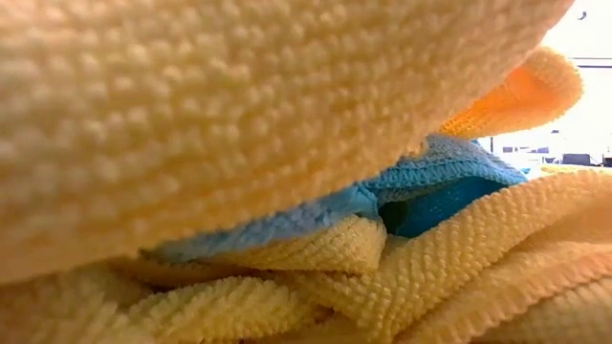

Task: Sort microfiber towel by color & place in baskets
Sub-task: Put the blue towel into the right transparent bin

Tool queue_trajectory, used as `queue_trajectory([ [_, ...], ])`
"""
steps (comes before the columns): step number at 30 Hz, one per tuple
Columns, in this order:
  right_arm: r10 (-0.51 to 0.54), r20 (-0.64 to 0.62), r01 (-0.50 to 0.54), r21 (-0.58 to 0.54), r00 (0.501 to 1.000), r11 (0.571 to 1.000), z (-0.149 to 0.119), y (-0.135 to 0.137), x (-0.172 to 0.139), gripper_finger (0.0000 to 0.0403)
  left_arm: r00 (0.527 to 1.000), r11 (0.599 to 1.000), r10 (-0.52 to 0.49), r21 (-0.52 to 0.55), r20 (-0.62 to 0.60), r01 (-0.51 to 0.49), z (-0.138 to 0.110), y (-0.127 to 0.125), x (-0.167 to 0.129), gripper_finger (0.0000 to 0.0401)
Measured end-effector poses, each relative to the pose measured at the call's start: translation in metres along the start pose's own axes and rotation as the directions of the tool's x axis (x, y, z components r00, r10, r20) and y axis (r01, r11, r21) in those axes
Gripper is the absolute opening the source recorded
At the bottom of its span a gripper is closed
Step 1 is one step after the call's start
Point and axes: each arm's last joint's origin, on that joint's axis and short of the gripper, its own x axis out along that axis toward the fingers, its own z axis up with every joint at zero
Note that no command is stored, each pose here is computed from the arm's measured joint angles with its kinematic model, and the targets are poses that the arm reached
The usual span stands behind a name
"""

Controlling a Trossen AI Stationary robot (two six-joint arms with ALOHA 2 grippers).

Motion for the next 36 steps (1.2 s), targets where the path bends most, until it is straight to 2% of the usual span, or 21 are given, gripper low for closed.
queue_trajectory([
  [2,0.02,-0.031,-0.019,0.05,0.999,0.999,-0.007,-0.006,0.014,0.0,1.0,1.0,0.0,-0.001,0.0,0.0,0.0,0.0,0.0,0.0126],
  [4,0.019,-0.069,-0.016,0.053,0.997,0.998,-0.017,-0.009,0.025,0.0,1.0,1.0,0.0,-0.001,-0.001,0.0,0.0,0.0,0.0,0.0126],
  [11,-0.006,-0.215,0.006,0.002,0.977,1.0,-0.048,-0.003,0.064,0.0,1.0,1.0,0.0,-0.002,-0.001,0.0,0.0,0.0,0.0,0.0126],
  [16,-0.039,-0.294,0.03,-0.034,0.955,0.999,-0.059,0.004,0.089,0.0,1.0,1.0,0.0,-0.004,-0.001,0.0,0.0,0.0,0.0,0.0126],
  [21,-0.025,-0.349,0.014,-0.035,0.937,0.999,-0.066,0.008,0.103,0.0012,1.0,1.0,0.0,-0.004,-0.001,0.0,0.0,0.0,0.0,0.0126],
  [29,0.046,-0.345,-0.034,0.041,0.938,0.999,-0.06,0.002,0.098,0.0092,1.0,1.0,0.0,-0.004,-0.001,0.0,0.0,0.0,0.0,0.0126],
  [36,0.082,-0.266,-0.071,0.051,0.96,0.996,-0.049,-0.008,0.066,0.0139,1.0,1.0,0.0,-0.005,-0.001,0.0,0.0,0.0,0.0,0.0126],
])
